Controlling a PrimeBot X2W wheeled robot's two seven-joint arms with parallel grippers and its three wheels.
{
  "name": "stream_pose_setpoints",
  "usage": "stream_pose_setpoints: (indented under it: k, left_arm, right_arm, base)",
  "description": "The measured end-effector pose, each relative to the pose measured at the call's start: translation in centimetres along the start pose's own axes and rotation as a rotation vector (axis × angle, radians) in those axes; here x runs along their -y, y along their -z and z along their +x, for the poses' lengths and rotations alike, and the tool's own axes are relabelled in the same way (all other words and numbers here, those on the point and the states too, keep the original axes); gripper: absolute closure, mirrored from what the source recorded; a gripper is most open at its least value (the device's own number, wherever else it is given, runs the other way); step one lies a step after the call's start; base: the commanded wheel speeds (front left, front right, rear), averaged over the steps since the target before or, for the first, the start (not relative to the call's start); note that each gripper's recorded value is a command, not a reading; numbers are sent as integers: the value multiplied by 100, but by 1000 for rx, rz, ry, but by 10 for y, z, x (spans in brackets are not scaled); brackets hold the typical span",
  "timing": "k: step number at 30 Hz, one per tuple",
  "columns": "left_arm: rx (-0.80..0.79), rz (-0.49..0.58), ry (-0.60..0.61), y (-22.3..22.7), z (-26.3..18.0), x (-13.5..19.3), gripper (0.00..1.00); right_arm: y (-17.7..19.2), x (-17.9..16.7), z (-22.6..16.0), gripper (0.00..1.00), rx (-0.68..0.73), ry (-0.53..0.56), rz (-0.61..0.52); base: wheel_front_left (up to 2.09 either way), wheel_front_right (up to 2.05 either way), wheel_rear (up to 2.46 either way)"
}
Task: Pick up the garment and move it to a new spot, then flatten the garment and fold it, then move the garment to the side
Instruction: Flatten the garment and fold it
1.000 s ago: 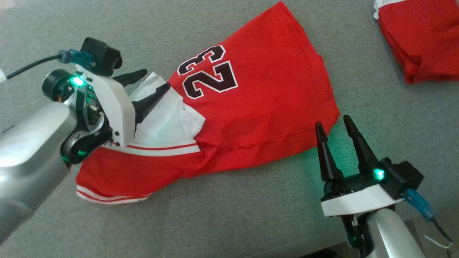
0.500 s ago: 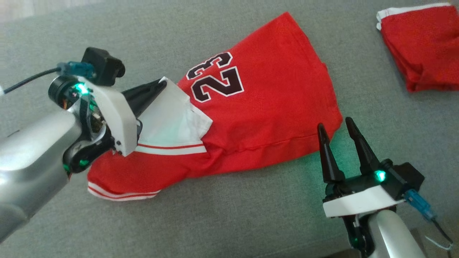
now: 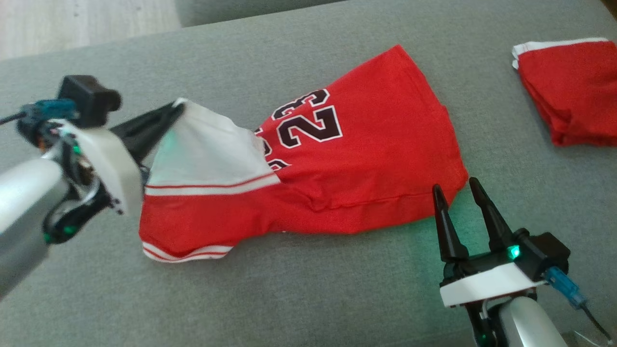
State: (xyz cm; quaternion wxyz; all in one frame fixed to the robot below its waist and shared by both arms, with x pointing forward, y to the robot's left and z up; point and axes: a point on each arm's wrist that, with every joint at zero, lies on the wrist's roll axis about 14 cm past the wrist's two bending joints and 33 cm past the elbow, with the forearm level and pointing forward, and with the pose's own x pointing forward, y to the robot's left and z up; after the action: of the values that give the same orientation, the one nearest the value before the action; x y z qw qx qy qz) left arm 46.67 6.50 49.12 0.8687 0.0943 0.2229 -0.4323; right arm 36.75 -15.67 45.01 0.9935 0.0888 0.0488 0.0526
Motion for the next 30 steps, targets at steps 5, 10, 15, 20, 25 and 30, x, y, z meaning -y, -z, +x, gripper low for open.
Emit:
stream_pose_setpoints:
  k: [5,10,15,20,25,30]
  left_arm:
    - [18,27,-94,-4,-25,-28,100]
    - [28,83,-188,-5,-43,-56,100]
    - [22,97,-239,1,-50,-68,100]
    - [16,100,-266,7,-55,-77,100]
    - [18,98,-268,7,-55,-77,100]
    - [10,91,-269,11,-54,-78,100]
  right_arm:
    - [4,-7,-1,0,-10,-20,10]
    - [14,-8,-3,0,-42,-30,8]
    - [28,-4,-3,0,-88,-26,5]
    - [45,5,-7,0,-142,14,59]
    - [59,13,-11,0,-178,63,134]
    - [65,3,2,0,-193,52,227]
  base:
    - [0,0,0]
    - [0,0,0]
    - [0,0,0]
    - [0,0,0]
    - [0,0,0]
    - [0,0,0]
